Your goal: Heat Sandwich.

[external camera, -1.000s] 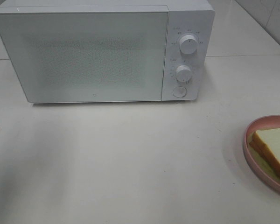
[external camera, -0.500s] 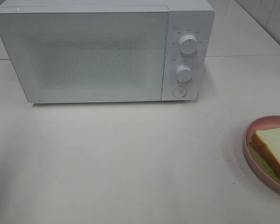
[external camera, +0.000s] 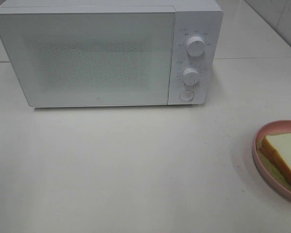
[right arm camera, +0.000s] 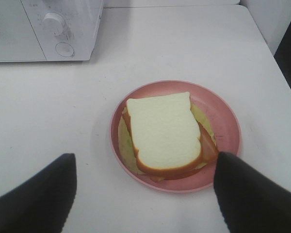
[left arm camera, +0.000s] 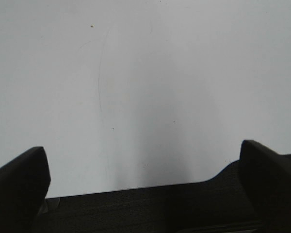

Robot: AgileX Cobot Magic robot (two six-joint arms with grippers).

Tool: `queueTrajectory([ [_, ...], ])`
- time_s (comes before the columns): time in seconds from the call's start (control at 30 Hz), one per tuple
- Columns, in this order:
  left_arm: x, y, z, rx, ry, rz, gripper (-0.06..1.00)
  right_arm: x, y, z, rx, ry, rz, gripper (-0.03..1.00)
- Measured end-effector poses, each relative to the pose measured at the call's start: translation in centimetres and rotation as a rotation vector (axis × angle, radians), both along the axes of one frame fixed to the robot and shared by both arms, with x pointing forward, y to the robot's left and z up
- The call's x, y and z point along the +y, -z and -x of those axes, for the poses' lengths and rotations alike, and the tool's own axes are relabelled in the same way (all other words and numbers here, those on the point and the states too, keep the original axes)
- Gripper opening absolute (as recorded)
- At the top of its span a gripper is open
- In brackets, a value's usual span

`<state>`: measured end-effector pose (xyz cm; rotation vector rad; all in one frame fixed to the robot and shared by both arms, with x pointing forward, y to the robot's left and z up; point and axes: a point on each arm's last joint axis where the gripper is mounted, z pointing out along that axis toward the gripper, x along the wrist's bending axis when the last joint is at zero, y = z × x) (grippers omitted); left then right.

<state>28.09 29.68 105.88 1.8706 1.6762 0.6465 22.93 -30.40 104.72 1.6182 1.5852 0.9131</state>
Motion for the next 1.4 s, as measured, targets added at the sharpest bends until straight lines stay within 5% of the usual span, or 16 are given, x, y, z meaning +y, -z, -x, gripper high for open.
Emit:
queueTrajectory([
  [0.43, 0.0, 0.8, 3.9, -0.300, 0.031, 0.079, 0.98, 0.0, 0.0, 0.0, 0.000, 0.000, 0.000, 0.76],
  [0.57, 0.1, 0.7, 4.6, -0.360, 0.056, 0.054, 0.98, 0.0, 0.0, 0.0, -0.001, 0.000, 0.000, 0.76],
  [1.4, 0.1, 0.8, 4.6, -0.364, -0.006, 0.031, 0.98, 0.0, 0.0, 0.0, -0.001, 0.000, 0.000, 0.76],
])
